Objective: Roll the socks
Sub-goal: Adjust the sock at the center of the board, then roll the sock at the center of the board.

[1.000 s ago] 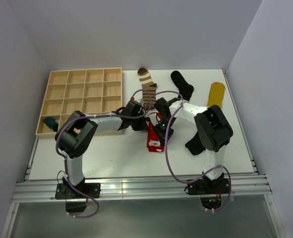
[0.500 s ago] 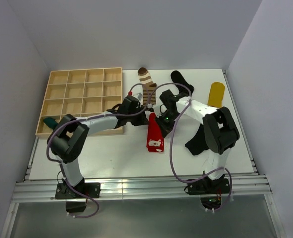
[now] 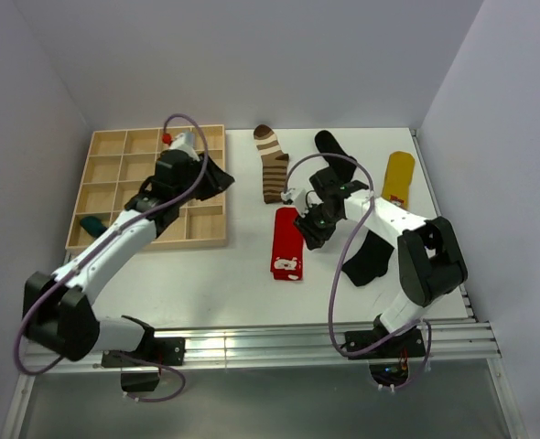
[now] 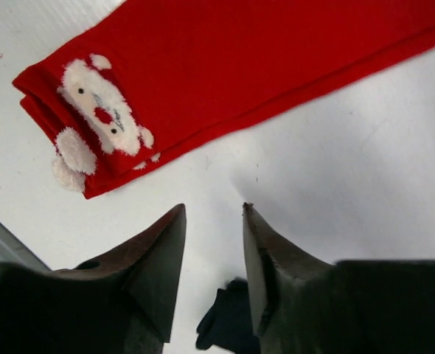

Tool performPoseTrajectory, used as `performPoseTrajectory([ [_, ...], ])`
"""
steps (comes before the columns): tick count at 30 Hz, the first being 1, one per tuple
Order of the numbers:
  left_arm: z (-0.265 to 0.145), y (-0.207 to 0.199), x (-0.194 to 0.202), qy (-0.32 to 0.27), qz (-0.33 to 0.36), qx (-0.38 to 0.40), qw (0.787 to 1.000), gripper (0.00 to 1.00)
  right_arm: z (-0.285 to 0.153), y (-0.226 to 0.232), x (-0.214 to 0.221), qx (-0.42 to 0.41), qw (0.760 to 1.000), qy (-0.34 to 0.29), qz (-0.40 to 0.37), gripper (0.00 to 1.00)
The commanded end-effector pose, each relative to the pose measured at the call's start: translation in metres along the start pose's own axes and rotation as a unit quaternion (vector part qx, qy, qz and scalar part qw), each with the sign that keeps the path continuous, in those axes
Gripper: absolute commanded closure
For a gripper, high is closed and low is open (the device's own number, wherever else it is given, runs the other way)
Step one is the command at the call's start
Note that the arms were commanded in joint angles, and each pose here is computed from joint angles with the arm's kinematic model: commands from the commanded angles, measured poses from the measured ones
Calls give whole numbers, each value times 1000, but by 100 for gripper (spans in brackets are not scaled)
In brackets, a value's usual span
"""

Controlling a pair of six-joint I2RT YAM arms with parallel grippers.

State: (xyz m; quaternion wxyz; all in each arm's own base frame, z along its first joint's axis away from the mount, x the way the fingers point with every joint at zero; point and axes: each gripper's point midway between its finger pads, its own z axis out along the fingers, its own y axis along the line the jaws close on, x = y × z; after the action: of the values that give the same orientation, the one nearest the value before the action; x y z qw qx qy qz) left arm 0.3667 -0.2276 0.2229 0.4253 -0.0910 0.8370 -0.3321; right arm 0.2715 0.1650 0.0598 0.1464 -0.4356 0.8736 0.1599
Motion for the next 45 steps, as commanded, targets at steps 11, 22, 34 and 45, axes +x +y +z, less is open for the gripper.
performPoseTrajectory([
  [11,-90,-28,-93,-133,14,7,991,47,6,47,-18,6,980,-49,-192,43],
  [22,-85,-30,-86,-118,14,22,993,46,24,86,-2,-37,966,-20,-255,38],
  [34,-67,-23,-68,-90,7,30,995,47,42,99,7,-60,964,5,-259,37],
  [45,-54,-16,-56,-72,6,32,997,47,55,94,19,-40,964,26,-262,40],
])
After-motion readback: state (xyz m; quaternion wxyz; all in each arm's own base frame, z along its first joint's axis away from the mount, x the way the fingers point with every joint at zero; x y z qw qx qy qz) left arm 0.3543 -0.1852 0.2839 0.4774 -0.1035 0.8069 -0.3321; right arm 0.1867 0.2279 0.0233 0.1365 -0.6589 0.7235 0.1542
